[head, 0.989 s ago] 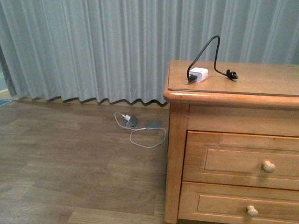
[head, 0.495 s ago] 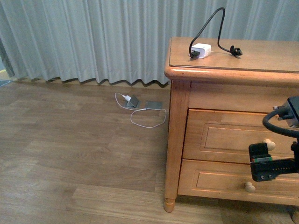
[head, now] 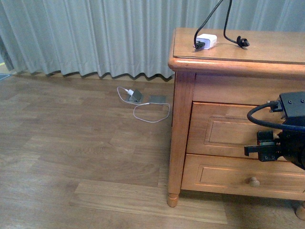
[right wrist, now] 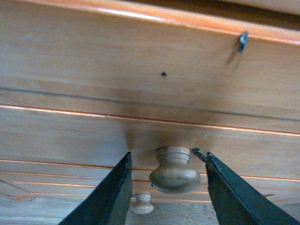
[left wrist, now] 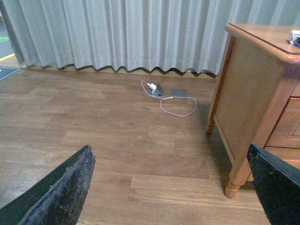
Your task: Put charger into drawer
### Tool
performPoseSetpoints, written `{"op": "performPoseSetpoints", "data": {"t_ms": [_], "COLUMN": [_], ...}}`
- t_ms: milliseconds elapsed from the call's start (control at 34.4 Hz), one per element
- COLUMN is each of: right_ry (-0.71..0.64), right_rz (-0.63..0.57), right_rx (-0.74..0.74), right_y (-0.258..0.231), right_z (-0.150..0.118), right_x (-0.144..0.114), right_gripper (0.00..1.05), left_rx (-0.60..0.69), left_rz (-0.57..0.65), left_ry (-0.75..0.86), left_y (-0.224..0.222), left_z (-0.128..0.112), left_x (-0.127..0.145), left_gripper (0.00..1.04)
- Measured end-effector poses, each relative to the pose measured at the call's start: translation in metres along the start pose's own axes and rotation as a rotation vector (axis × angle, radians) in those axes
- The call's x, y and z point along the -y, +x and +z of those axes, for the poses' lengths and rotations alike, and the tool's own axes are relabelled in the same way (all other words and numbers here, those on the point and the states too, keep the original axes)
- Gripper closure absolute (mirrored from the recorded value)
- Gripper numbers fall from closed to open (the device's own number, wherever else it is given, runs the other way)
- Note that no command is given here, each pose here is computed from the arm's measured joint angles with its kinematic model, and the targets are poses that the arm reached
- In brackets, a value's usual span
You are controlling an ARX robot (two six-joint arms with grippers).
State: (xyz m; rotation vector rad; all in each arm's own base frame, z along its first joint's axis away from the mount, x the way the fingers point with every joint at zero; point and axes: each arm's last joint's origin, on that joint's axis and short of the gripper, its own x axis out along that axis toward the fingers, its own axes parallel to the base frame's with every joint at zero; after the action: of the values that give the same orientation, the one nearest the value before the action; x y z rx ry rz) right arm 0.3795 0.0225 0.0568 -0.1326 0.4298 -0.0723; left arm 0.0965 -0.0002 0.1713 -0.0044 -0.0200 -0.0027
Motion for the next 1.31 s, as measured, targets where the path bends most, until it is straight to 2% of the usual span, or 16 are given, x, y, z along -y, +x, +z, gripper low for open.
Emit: {"op": "performPoseSetpoints", "data": {"t_ms": [145, 204, 553, 1251, 1309], "right_ry": [-0.008, -0.009, 0.013, 0.066, 0.063], "right_rz": [-0.001, -0.001, 0.034, 0.284, 0.292], "right_rx": [-0.004, -0.006, -0.045, -0.287, -0.296], "right_y": [0.000, 0.000, -0.006, -0.143, -0.150], "right_z": [-0.001, -0.001, -0.002, -0.039, -0.039], "right_x": [-0.001, -0.001, 0.001, 0.035, 0.036], "right_gripper": [0.79, 0.81, 0.82, 0.84, 0.76], "left_rx": [0.000, 0.000, 0.000, 0.000, 0.000], "left_rz": [0.000, 0.000, 0.000, 0.000, 0.000], "left_ry": [0.000, 0.000, 0.000, 0.000, 0.000], "left_y": [0.000, 0.000, 0.000, 0.000, 0.000], "left_z": [0.000, 0.000, 0.000, 0.000, 0.000], "left_x": [0.000, 0.000, 0.000, 0.000, 0.000], "left_gripper": [0.06, 0.06, 0.06, 0.06, 0.06]}}
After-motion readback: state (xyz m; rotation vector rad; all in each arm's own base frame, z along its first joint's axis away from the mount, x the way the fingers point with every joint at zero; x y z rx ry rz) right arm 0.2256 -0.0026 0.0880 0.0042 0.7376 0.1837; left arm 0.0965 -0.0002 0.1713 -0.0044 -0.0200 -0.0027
